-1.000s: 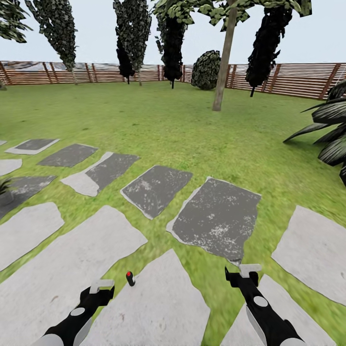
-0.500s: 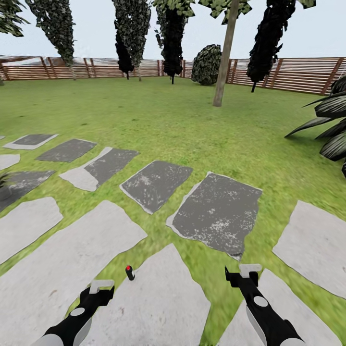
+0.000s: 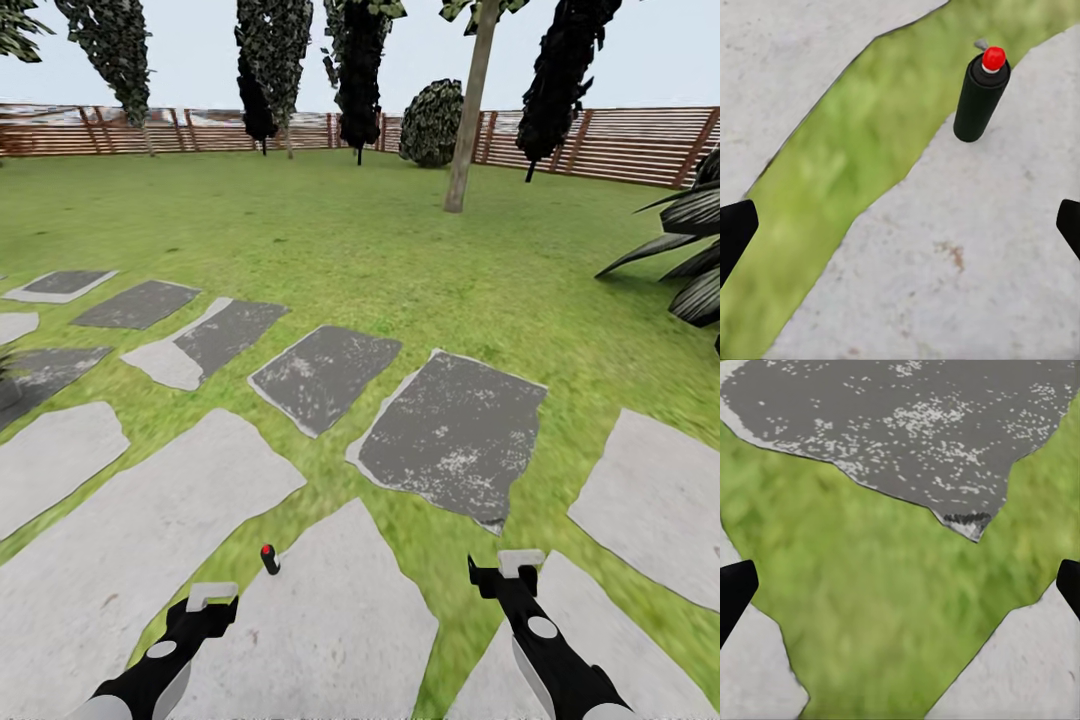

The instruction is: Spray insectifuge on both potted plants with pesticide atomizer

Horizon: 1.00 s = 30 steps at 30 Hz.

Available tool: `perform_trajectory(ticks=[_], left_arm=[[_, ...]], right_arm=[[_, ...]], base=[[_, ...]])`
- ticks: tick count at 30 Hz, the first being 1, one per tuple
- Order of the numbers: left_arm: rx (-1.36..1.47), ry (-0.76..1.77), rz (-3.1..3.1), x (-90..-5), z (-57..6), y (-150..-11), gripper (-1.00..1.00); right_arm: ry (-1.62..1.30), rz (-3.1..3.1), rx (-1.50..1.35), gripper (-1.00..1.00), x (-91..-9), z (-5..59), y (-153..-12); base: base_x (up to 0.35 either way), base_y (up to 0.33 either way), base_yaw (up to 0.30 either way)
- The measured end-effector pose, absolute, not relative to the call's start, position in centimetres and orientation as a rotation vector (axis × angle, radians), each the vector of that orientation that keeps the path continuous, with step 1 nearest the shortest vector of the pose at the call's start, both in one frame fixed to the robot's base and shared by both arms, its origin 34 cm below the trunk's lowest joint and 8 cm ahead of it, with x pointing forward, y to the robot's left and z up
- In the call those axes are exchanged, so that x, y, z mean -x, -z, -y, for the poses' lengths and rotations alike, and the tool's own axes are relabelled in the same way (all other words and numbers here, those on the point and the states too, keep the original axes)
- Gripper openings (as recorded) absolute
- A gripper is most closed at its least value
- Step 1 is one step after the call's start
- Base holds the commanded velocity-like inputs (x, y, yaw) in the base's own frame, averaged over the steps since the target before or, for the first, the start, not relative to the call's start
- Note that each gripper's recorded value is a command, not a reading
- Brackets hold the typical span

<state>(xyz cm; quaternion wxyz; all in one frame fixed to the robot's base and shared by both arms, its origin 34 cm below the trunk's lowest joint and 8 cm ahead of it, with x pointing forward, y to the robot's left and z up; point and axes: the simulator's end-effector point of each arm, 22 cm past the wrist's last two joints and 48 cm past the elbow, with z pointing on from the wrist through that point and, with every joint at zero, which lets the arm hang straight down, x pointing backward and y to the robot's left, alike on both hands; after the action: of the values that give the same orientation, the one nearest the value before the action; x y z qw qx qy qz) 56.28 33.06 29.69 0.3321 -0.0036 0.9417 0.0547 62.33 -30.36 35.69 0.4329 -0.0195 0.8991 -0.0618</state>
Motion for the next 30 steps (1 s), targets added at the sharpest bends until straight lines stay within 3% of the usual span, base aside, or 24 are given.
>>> perform_trajectory(ticks=[15,30], left_arm=[[0.011,-0.141,-2.462,-56.22,-32.94,-29.59,1.0],[0.01,-0.141,-2.462,-56.22,-32.94,-29.59,1.0]], right_arm=[[0.154,-2.242,0.05,1.0,-62.29,30.32,-35.6],[0.153,-2.243,0.051,1.0,-62.27,30.27,-35.57]], base=[[0.0,-0.226,0.014],[0.0,-0.273,0.259]])
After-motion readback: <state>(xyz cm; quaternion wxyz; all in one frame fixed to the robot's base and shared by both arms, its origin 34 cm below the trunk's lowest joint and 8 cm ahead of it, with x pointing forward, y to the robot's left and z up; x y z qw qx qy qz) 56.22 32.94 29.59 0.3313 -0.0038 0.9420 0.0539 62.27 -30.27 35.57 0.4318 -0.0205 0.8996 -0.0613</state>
